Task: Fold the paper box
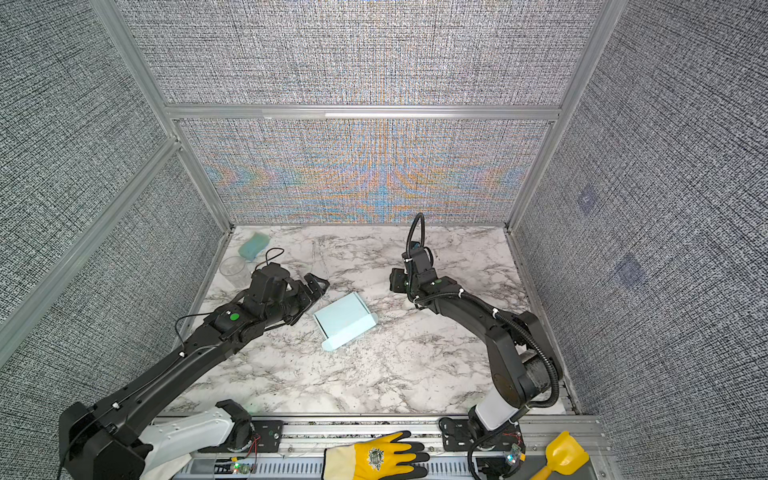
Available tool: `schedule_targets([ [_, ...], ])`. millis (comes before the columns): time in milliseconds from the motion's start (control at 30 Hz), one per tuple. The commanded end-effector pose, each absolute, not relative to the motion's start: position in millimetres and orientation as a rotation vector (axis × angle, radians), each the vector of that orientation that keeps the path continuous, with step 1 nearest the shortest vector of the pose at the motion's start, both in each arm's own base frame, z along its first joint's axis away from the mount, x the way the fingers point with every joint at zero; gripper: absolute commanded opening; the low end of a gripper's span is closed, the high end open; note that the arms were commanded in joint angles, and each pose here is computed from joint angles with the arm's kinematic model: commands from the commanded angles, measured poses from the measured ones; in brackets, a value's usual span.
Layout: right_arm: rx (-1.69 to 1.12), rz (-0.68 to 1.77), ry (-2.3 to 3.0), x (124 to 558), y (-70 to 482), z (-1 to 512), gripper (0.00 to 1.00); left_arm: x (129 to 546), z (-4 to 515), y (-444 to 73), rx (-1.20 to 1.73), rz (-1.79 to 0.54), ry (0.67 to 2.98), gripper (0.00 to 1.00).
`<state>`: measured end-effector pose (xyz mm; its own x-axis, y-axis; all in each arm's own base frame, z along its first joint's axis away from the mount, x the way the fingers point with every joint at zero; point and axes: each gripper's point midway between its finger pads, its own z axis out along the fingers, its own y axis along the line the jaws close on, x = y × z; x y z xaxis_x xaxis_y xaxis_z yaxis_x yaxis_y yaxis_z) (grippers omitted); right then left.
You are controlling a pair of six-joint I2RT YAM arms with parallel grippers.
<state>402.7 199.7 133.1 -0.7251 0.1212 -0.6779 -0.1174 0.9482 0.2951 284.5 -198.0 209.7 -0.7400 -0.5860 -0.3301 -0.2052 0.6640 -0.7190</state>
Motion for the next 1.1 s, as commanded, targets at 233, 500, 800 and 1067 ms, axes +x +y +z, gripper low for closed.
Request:
schedule_targets([
  [233,-0.128,0.529,2.343,394.2,222.7,135.0,0.62,291.7,184.5,-179.8,-0.462,-0.873,2.299,0.97],
  [500,-0.282,0.644,2.425,364.1,249.2,125.0,0.62,279.9,151.2,-191.6,-0.406,-0.914,2.408,0.95],
  [800,-0.36,0.715,2.513,332.7,276.3,101.5,0.62,261.4,93.8,-207.3,-0.396,-0.847,2.572,0.91],
  [1067,-0.34,0.735,2.522,332.1,282.9,99.5,0.62,278.2,75.3,-209.2,-0.405,-0.799,2.573,0.91],
])
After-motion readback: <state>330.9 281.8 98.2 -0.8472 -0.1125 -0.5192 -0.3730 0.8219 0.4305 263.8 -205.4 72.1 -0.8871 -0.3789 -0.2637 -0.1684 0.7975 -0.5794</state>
